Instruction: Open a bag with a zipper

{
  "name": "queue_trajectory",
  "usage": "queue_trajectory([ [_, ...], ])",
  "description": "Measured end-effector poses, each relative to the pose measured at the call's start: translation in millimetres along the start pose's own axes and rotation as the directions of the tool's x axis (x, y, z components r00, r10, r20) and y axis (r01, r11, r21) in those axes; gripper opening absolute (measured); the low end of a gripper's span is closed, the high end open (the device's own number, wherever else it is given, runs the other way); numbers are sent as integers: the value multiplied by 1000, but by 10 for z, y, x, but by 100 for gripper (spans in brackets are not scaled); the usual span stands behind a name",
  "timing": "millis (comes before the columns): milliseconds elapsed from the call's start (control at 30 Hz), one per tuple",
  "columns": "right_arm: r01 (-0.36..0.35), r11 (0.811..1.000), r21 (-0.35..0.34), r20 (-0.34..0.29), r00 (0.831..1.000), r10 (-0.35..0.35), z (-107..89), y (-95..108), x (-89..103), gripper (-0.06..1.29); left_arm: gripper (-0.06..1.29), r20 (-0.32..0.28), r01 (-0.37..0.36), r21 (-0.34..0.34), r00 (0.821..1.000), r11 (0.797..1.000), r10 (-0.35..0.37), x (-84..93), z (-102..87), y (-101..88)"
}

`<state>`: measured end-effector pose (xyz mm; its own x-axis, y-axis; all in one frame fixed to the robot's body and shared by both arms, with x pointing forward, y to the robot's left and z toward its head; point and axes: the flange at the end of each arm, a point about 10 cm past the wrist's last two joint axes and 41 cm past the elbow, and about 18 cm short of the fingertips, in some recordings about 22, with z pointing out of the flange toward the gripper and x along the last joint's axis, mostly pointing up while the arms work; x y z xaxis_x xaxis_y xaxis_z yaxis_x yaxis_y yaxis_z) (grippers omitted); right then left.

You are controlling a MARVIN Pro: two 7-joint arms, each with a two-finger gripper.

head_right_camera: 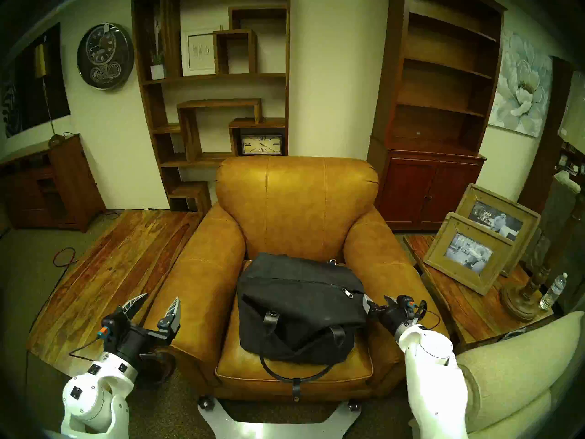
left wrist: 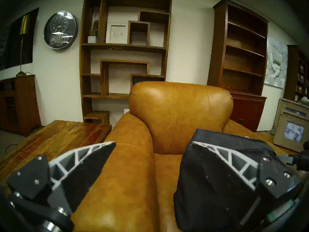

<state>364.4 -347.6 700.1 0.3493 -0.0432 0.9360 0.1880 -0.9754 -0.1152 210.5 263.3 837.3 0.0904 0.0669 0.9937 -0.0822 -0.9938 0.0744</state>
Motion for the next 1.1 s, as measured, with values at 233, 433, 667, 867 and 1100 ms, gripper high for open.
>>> queue_trajectory([
  [233, 174, 982, 77, 52, 983, -178, -208, 98, 41, 119, 127, 0, 0, 0, 1000, 1000, 0, -1, 0, 0],
  [433, 264, 953, 146, 63, 959, -275, -415, 313, 227, 119, 127, 0, 0, 0, 1000, 1000, 0, -2, 0, 0],
  [667, 323, 916, 236, 87, 932, -351, -493, 447, 332, 119, 127, 0, 0, 0, 1000, 1000, 0, -2, 0, 0],
  [867, 346, 882, 319, 127, 907, -402, -375, 456, 254, 119, 127, 0, 0, 0, 1000, 1000, 0, -2, 0, 0],
  [1100, 390, 840, 378, 149, 870, -470, -194, 412, 189, 119, 127, 0, 0, -1, 1000, 1000, 0, -1, 0, 0],
])
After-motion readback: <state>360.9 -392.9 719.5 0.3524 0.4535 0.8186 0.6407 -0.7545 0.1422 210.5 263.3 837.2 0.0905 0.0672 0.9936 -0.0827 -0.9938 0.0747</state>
